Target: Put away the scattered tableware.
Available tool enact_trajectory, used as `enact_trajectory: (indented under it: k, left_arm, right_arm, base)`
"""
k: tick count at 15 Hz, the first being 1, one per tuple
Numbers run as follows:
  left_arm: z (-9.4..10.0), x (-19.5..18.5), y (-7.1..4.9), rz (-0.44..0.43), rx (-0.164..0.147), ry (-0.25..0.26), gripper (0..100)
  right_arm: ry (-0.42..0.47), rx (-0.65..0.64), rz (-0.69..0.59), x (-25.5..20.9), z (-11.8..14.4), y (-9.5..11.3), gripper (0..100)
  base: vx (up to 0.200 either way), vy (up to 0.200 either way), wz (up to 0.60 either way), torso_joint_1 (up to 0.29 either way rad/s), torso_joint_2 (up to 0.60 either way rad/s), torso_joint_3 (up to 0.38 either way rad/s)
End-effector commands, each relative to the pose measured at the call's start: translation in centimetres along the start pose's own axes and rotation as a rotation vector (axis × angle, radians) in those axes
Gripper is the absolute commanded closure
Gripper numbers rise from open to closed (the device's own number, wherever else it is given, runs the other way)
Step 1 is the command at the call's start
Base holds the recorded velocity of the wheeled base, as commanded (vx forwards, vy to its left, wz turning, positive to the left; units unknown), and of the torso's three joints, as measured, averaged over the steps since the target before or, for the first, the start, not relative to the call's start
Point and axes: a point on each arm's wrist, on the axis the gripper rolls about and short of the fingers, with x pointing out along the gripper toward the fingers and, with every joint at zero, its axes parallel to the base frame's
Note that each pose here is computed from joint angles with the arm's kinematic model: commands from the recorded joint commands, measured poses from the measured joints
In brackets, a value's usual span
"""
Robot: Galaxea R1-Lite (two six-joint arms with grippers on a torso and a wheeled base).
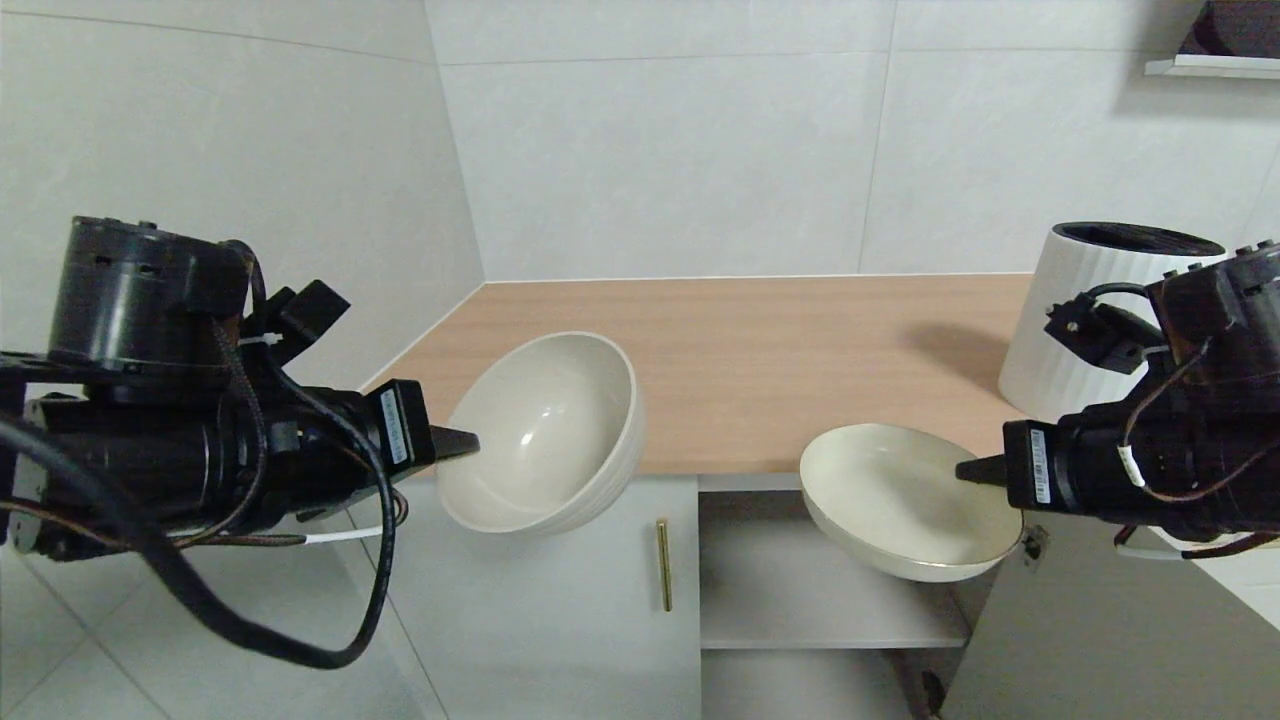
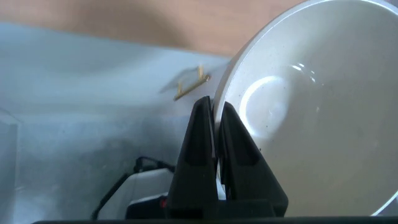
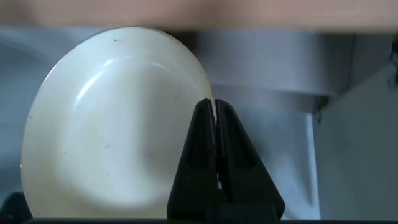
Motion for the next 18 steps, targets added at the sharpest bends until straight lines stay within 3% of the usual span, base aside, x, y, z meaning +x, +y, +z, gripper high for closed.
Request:
enact_trajectory:
  k: [1, 4, 18]
  left_arm:
    - [-0.5, -0.5, 0.2, 0.001, 0.002, 0.003, 100]
    - [-0.4, -0.8, 0.2, -0.003, 0.006, -0.006, 100]
    - [-0.6, 0.4, 0.4, 0.016, 0.002, 0.025, 100]
  right_arm:
    - [0.035, -0.003, -0.019, 0.3, -1.1, -0.4, 100]
    - [0.065, -0.002, -0.035, 1.3, -1.4, -0.6, 100]
    - [0.126, 0.003, -0.069, 4.2, -1.8, -0.9, 100]
  base:
    - [0.000, 0.000, 0.00, 0.000, 0.00, 0.000]
    - [-0.133, 0.000, 0.00, -0.002, 0.00, -0.002]
    - [0.000, 0.000, 0.00, 0.000, 0.00, 0.000]
